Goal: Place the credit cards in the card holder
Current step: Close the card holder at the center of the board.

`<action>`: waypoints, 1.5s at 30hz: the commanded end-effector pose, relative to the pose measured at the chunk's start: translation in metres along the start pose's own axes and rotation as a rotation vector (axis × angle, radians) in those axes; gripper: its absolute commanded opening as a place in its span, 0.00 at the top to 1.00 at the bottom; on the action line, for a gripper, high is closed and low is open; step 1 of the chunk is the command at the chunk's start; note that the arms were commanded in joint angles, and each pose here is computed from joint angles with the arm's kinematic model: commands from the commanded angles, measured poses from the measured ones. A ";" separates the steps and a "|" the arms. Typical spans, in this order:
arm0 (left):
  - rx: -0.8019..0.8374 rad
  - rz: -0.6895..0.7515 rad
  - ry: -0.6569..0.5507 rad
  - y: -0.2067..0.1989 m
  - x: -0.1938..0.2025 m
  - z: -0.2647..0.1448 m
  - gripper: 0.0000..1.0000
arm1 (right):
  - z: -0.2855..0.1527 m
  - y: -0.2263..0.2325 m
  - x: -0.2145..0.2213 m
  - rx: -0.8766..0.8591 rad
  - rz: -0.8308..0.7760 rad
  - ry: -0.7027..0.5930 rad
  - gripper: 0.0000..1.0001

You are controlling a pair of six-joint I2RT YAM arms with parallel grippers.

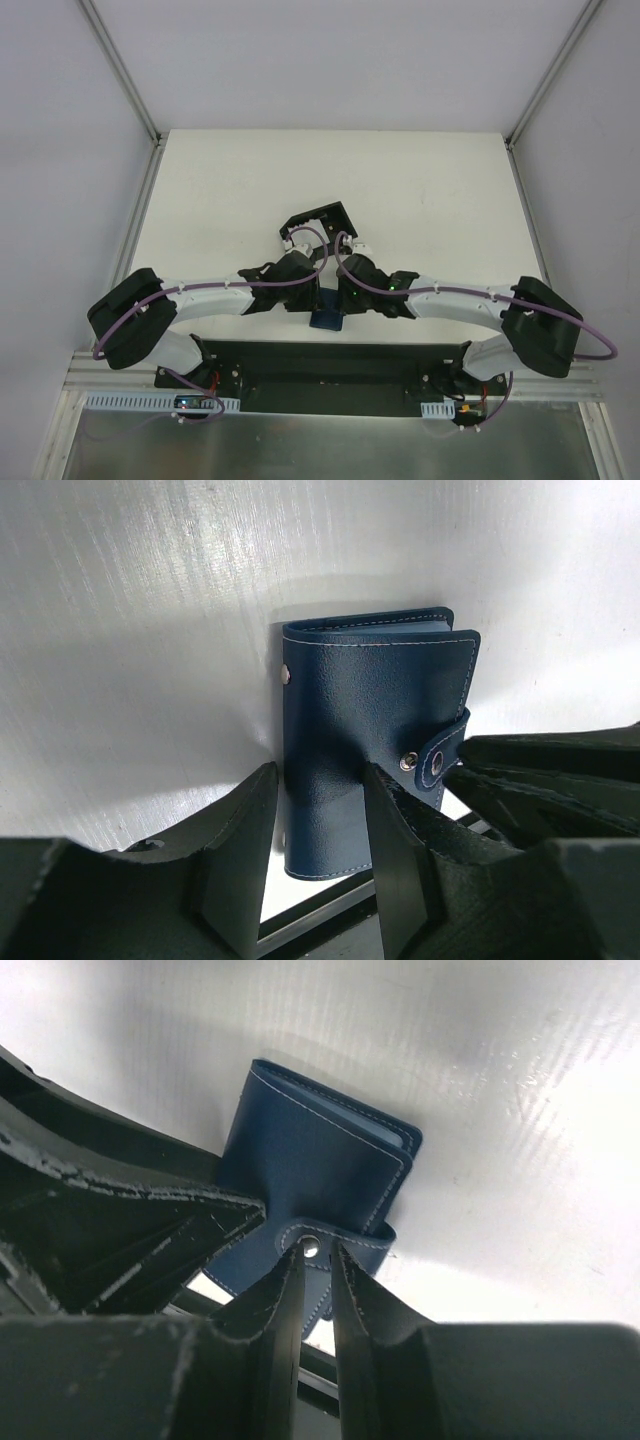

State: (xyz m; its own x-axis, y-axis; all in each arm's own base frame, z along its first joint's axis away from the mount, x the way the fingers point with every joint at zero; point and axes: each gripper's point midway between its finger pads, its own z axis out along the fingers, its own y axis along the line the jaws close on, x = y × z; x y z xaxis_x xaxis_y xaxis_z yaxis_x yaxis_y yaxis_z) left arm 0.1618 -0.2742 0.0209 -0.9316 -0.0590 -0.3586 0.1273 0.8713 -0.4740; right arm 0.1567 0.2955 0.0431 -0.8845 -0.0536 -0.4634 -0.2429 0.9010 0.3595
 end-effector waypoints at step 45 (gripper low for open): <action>-0.106 0.043 0.073 0.025 0.018 0.003 0.64 | 0.007 0.010 0.017 -0.002 -0.053 0.114 0.85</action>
State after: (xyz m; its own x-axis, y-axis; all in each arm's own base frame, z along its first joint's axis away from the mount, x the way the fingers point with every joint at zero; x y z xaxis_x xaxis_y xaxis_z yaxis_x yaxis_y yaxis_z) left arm 0.1622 -0.2746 0.0205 -0.9337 -0.0499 -0.3546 0.1292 0.8766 -0.4636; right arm 0.1548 0.3055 0.0378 -0.8921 -0.0942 -0.4419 -0.2746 0.8897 0.3648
